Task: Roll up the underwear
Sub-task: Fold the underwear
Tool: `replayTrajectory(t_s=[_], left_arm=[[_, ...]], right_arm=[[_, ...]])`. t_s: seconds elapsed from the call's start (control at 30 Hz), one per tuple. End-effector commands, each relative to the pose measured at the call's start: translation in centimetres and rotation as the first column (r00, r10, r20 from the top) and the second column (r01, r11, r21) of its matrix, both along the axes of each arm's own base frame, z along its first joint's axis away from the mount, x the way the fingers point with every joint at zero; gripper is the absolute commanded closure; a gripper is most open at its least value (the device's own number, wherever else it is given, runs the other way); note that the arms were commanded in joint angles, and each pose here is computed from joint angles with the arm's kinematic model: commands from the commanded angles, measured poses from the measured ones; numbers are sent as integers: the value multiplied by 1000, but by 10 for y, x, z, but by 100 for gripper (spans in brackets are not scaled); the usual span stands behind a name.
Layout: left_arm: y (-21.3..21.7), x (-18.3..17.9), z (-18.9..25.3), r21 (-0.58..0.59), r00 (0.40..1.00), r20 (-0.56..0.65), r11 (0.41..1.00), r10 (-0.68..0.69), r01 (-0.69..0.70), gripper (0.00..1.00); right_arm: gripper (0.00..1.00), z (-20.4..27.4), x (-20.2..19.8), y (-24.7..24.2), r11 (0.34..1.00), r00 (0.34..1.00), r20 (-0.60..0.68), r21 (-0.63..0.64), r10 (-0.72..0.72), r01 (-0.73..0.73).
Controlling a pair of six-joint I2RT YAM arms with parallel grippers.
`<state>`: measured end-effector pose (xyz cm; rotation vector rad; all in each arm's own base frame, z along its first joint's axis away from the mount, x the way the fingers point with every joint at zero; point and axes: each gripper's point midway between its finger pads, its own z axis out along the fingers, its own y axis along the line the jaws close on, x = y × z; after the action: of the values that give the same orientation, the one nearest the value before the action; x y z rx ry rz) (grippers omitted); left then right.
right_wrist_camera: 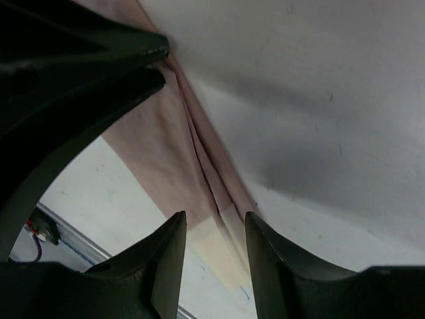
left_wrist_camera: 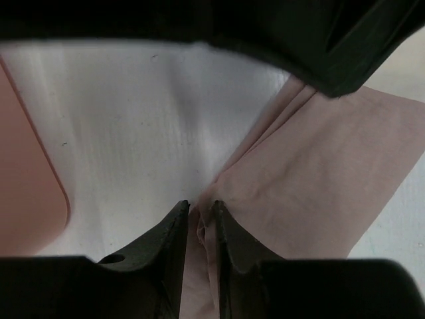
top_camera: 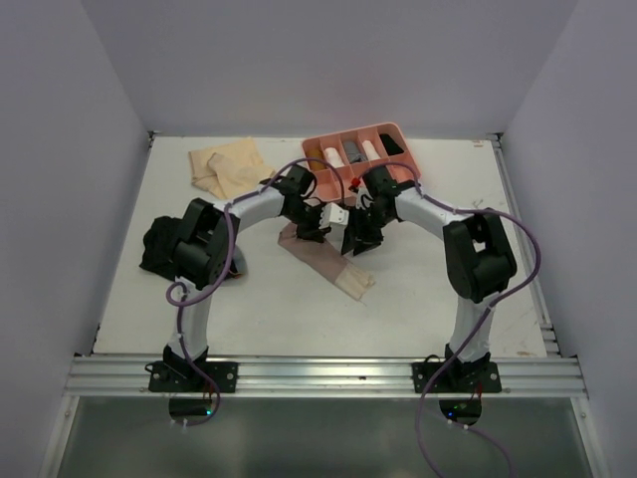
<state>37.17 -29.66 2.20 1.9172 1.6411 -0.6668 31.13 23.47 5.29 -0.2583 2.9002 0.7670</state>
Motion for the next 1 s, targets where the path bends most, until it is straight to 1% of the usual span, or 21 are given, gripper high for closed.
replayTrajectory(t_s=[0.0,0.17,0.23,0.33,0.37,0.43,0.47,0.53,0.57,0.6,0.63,0.67,0.7,0.73,0.77,0.8,0.83,0.87,0.9,0.97], left_arm=[[-9,12,2,-35,997,25,997,69,-68,73],[-13,14,-2,-29,993,16,993,115,-114,72],[-12,14,-1,-30,992,16,992,126,-125,69],[-12,14,7,-45,989,23,988,147,-145,65],[-13,15,16,-63,988,42,987,152,-149,65],[-12,16,29,-90,981,48,979,185,-180,64],[-13,15,43,-120,979,53,975,196,-189,63],[-9,15,65,-158,972,62,964,225,-213,63],[-8,16,72,-173,970,61,959,237,-224,63],[-4,11,73,-174,964,29,951,265,-256,63],[0,11,89,-199,957,37,941,288,-275,63],[3,13,96,-218,950,35,930,310,-295,63],[12,9,92,-213,936,-11,913,352,-347,63],[15,8,97,-222,928,-24,903,372,-367,63],[19,6,105,-233,920,-37,892,390,-387,63],[25,4,105,-227,902,-85,873,424,-432,63],[29,-1,104,-217,892,-115,865,437,-452,63],[31,-9,101,-196,872,-183,852,454,-485,64],[34,-14,99,-187,859,-222,845,461,-502,65],[36,-33,92,-159,831,-317,837,458,-523,66]], right_arm=[[55,-5,25,14,998,999,24,49,-46,45],[55,-28,17,14,998,999,-23,51,-34,35],[55,-38,9,11,999,999,-45,35,-25,27],[66,-47,-1,5,1000,998,-60,23,-20,22],[77,-47,-4,4,1000,998,-59,20,-21,22],[86,-53,-12,-1,1000,997,-69,10,-29,30],[91,-55,-20,-4,999,996,-81,7,-40,40],[93,-53,-26,-2,998,995,-84,33,-45,48],[95,-58,-38,-6,998,992,-113,27,-58,62],[97,-51,-37,-5,997,994,-86,47,-63,68],[98,-50,-42,-6,996,994,-88,49,-72,76],[100,-54,-53,-10,994,989,-114,42,-93,98],[100,-46,-52,-8,992,991,-83,65,-102,107],[100,-45,-56,-8,990,990,-86,72,-114,121],[100,-50,-67,-10,987,983,-116,64,-142,150],[100,-43,-65,-8,983,984,-88,86,-154,162],[100,-44,-68,-8,977,976,-100,78,-192,200],[100,-51,-77,-13,972,969,-120,61,-217,225],[100,-50,-76,-11,967,966,-108,82,-233,242],[100,-53,-81,-12,952,951,-125,88,-282,294]])
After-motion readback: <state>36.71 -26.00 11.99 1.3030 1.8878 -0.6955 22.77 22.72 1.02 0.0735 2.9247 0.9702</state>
